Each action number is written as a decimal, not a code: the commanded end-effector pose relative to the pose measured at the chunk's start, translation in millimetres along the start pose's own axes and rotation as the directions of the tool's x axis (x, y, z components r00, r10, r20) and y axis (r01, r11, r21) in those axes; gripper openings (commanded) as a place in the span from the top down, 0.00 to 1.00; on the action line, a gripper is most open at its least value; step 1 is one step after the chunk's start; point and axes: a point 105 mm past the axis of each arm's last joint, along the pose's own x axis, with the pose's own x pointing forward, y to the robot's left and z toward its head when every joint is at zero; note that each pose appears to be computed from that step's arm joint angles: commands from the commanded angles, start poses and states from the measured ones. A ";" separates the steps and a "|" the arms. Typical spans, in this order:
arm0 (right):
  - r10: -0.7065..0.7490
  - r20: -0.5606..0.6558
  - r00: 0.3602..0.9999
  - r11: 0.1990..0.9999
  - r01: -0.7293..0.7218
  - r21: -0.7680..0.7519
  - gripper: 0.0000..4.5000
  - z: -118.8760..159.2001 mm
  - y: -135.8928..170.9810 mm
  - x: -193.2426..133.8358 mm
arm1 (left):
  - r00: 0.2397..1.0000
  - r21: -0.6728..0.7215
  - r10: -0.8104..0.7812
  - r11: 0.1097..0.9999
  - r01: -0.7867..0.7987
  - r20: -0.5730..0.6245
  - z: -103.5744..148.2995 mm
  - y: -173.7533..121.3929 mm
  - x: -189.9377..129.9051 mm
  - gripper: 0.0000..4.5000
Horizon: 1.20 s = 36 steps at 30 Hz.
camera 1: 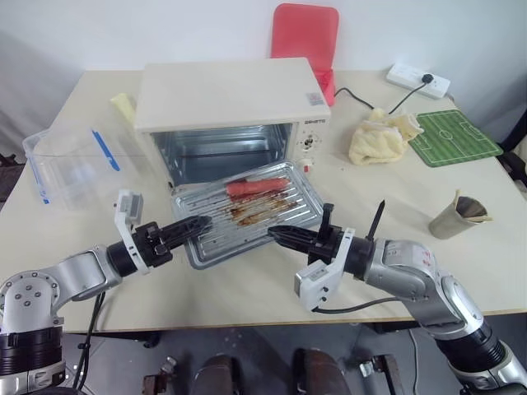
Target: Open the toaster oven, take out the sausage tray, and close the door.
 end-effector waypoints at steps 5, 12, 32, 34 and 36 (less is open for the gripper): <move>-0.028 0.034 0.999 1.000 0.028 0.012 1.00 10.0 -7.2 -6.0 | 0.998 -0.052 0.012 0.999 -0.015 -0.054 -13.6 0.5 3.0 0.95; -0.025 0.029 0.999 0.999 0.024 0.044 1.00 7.7 -1.8 -1.7 | 0.998 -0.106 0.027 0.994 -0.033 -0.055 -21.5 7.1 4.2 1.00; 0.063 0.051 0.997 0.989 -0.069 0.131 0.49 8.6 -0.3 -4.2 | 0.996 -0.181 0.033 0.982 -0.048 -0.084 -36.2 19.1 12.1 1.00; 0.070 0.057 0.996 0.986 -0.078 0.145 0.34 9.6 -0.1 -5.3 | 0.997 -0.190 0.027 0.981 -0.040 -0.072 -35.9 18.8 12.4 1.00; 0.077 0.067 0.995 0.985 -0.086 0.153 0.22 11.4 -0.5 -6.4 | 0.997 -0.195 0.024 0.980 -0.038 -0.073 -36.7 17.9 12.8 1.00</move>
